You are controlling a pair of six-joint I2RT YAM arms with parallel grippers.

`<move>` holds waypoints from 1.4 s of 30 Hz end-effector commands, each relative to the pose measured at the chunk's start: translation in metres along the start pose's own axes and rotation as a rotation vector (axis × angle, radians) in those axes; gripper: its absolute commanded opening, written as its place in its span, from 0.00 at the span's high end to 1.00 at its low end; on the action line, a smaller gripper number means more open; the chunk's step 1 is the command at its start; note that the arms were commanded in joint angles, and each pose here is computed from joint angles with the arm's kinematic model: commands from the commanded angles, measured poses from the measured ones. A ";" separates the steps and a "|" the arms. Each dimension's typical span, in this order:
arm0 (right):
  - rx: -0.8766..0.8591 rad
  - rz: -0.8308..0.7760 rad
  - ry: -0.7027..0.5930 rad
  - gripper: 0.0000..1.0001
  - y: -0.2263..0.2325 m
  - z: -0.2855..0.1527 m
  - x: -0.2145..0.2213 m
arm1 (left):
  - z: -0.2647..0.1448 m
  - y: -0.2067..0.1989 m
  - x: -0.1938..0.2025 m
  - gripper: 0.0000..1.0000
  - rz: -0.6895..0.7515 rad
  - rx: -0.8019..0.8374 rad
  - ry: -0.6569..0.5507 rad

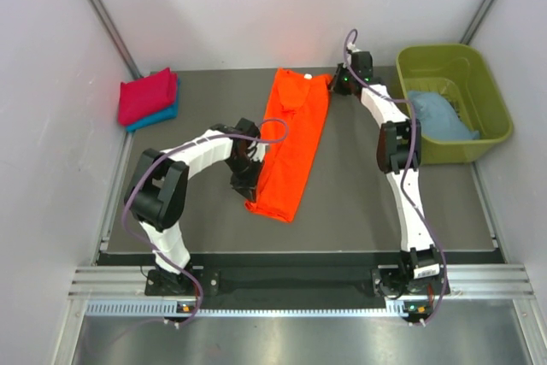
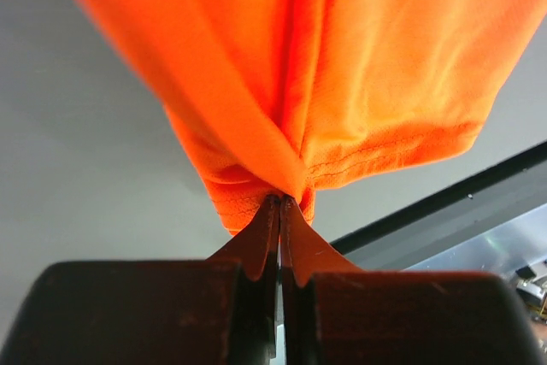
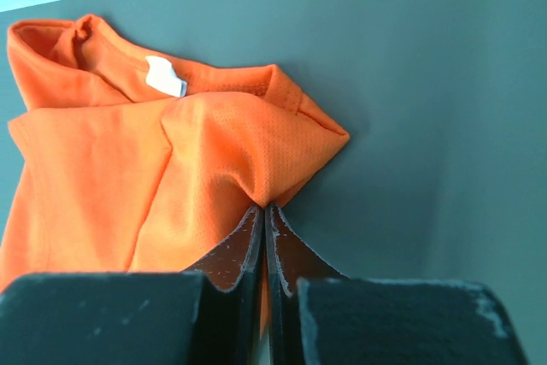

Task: Fold and stack the t-shirts
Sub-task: Fold the tshirt

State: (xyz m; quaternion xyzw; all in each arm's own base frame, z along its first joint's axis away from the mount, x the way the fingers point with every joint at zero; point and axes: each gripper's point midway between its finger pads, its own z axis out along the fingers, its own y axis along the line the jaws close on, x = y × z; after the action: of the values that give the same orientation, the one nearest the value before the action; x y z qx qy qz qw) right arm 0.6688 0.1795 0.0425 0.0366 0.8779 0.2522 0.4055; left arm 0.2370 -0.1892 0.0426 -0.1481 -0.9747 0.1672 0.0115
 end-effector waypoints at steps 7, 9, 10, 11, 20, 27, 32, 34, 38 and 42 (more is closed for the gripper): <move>-0.103 -0.001 -0.081 1.00 0.043 0.015 -0.013 | 0.013 -0.047 0.008 1.00 0.101 0.070 0.033; -0.112 -0.003 -0.086 1.00 0.048 0.016 -0.013 | 0.015 -0.056 0.007 1.00 0.125 0.077 0.032; -0.113 -0.005 -0.088 0.99 0.049 0.016 -0.013 | 0.017 -0.058 0.005 1.00 0.133 0.075 0.032; -0.111 -0.003 -0.085 0.98 0.049 0.016 -0.012 | 0.016 -0.061 0.001 1.00 0.140 0.078 0.023; -0.053 0.027 -0.003 0.52 0.030 -0.078 -0.038 | 0.009 -0.066 -0.011 1.00 0.159 0.058 -0.030; -0.103 0.339 0.277 0.49 0.042 -0.190 0.070 | -0.007 -0.048 -0.013 0.49 0.061 0.033 -0.070; -0.240 0.453 0.378 0.54 0.096 -0.263 0.136 | -0.024 -0.018 -0.015 0.43 -0.141 0.061 -0.112; -0.230 0.437 0.427 0.55 0.103 -0.289 0.172 | -0.032 -0.008 -0.014 0.42 -0.216 0.080 -0.123; -0.253 0.379 0.553 0.57 0.127 -0.324 0.242 | -0.030 -0.001 -0.001 0.41 -0.304 0.132 -0.093; -0.206 0.397 0.636 0.58 0.112 -0.341 0.295 | -0.025 -0.011 0.004 0.41 -0.368 0.226 -0.084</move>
State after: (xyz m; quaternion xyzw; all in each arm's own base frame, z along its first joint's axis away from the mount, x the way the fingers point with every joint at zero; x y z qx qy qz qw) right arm 0.2219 0.2174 0.0830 0.0773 0.9073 0.4085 0.0636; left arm 0.2379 -0.1741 0.0568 0.0208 -0.9743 0.2239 0.0139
